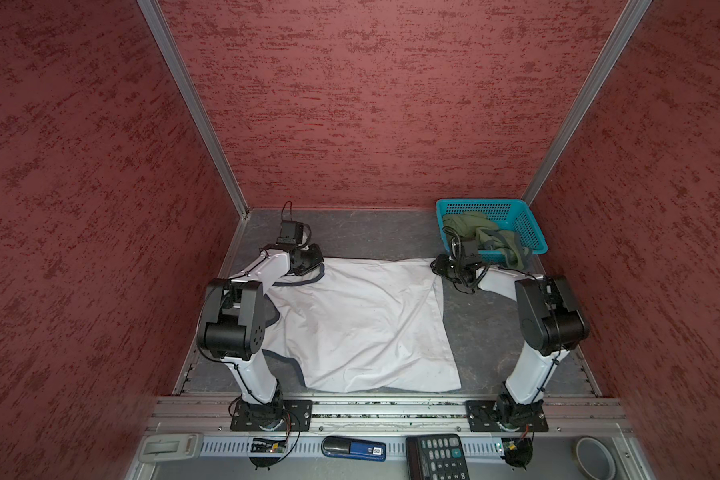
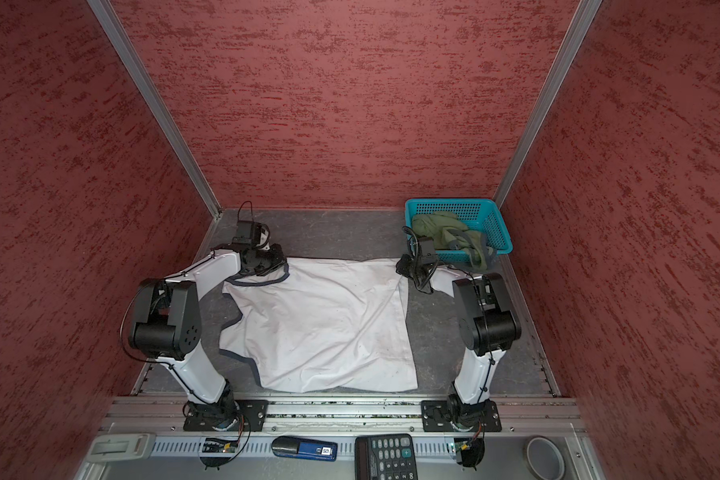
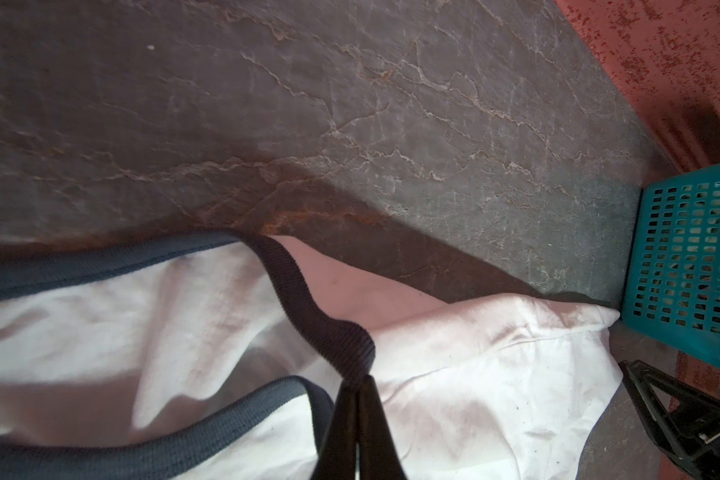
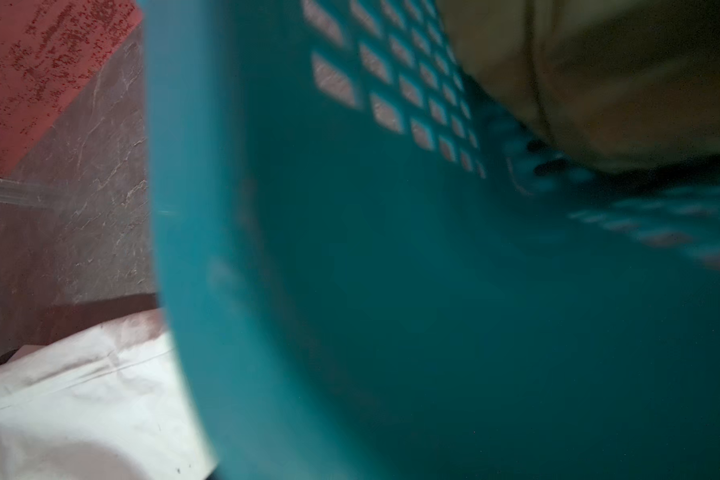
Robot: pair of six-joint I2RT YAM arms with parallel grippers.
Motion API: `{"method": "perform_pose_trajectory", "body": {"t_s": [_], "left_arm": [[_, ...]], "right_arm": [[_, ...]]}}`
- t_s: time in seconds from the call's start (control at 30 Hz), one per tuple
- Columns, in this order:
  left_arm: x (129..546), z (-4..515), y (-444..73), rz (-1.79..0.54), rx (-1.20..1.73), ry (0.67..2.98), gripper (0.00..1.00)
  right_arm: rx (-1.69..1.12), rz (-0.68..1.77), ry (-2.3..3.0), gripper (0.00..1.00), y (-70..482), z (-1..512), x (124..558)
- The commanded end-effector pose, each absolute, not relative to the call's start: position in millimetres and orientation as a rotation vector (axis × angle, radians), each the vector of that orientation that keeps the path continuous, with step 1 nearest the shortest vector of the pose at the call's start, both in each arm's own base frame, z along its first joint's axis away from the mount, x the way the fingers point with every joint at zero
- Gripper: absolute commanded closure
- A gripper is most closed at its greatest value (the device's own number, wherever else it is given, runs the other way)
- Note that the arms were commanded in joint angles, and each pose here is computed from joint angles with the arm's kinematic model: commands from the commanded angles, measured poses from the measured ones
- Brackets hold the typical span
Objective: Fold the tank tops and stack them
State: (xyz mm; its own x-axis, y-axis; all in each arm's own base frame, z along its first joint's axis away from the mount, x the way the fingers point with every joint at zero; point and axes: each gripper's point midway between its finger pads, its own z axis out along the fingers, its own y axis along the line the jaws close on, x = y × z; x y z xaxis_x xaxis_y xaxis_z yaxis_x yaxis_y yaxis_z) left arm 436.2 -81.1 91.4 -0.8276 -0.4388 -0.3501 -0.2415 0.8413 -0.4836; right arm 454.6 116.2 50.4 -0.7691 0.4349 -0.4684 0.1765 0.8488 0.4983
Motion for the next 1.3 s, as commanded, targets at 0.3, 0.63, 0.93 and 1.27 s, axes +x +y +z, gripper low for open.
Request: {"method": "perform_pose_trajectory", "body": {"t_s": [0.3, 0.63, 0.93, 1.27], "left_arm": [[434.2, 96.8, -45.4, -0.521, -0.614, 2.512, 1.0], [435.8, 91.0, -47.1, -0.533, -0.608, 2.527, 1.0], [435.5, 92.6, -45.2, -0.53, -0.611, 2.519, 1.0], [434.5, 99.4, -42.9, -0.531, -0.612, 2.495, 1.0]], "right_arm": [[0.407, 0.511, 2.464, 0.51, 117.0, 37.2, 472.1], [0.352, 0.6, 2.513, 0.64, 142.4, 25.3, 484.7], [0.338, 0.515, 2.575, 0.58, 147.2, 15.5, 482.7], [0.307, 0.45, 2.543, 0.59, 147.1, 25.2, 469.5]]}}
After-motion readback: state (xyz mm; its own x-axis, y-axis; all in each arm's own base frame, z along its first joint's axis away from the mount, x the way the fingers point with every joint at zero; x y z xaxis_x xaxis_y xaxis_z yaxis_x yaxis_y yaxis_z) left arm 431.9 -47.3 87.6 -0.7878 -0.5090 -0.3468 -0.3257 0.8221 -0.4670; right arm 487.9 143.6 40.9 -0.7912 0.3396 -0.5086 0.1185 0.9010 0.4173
